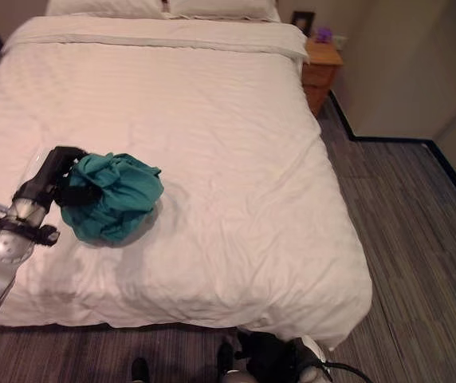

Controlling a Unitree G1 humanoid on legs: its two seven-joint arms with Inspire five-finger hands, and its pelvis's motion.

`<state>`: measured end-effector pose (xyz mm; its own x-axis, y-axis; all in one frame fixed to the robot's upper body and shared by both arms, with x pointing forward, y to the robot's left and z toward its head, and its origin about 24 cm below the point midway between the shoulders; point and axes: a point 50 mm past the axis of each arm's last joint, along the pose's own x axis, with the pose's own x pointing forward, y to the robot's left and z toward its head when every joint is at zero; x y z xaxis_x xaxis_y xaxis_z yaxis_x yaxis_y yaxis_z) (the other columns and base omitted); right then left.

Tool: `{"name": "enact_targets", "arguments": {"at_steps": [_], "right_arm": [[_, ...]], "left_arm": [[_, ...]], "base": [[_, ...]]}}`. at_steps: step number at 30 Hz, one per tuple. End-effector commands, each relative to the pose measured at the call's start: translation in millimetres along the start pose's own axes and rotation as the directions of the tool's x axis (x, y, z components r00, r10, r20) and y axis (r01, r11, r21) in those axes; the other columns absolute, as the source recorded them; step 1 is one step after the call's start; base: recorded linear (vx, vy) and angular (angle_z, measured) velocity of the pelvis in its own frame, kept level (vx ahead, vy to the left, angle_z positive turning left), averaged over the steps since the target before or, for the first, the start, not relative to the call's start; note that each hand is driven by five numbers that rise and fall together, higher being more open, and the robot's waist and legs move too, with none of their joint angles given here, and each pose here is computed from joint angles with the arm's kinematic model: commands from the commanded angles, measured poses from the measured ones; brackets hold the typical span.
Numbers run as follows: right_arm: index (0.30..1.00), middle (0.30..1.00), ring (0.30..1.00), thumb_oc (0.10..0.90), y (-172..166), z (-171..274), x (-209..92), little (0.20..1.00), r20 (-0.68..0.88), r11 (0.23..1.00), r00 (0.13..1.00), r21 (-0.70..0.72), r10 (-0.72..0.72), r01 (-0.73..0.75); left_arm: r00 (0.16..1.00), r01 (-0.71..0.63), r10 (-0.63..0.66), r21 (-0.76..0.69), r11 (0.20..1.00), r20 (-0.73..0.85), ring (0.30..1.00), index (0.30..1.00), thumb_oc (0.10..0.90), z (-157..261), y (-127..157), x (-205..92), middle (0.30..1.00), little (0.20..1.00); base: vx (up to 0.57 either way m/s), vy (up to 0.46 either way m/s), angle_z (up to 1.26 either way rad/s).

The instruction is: Pick up bed clothes into laundry basket.

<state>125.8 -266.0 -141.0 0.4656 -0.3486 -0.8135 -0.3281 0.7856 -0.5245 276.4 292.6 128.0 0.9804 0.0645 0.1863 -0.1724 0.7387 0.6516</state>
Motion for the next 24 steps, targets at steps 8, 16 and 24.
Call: {"name": "enact_targets", "arguments": {"at_steps": [8,16,24], "right_arm": [[0.300,0.300,0.300,0.400,-71.1,-14.1,2.7,0.300,-0.053,0.985,0.985,0.031,-0.165,0.167],[0.300,0.300,0.300,0.400,-121.7,-3.3,-4.5,0.300,0.022,0.947,0.950,0.088,-0.311,0.308],[0.300,0.300,0.300,0.400,-131.1,65.5,-8.5,0.300,0.262,0.919,0.883,0.040,-0.389,0.393]], "left_arm": [[0.959,-0.195,0.113,-0.320,0.927,-0.259,0.300,0.300,0.400,-62.5,13.1,-82.1,0.300,0.300],[0.813,-0.016,-0.129,-0.243,0.970,-0.568,0.300,0.300,0.400,-124.0,-46.1,-131.3,0.300,0.300],[0.783,0.159,-0.214,-0.145,0.977,-0.585,0.300,0.300,0.400,-128.1,-93.3,-107.3,0.300,0.300]], "base": [[-0.26,0.182,0.38],[-0.31,0.271,-0.15],[-0.38,0.103,-0.37]]}}
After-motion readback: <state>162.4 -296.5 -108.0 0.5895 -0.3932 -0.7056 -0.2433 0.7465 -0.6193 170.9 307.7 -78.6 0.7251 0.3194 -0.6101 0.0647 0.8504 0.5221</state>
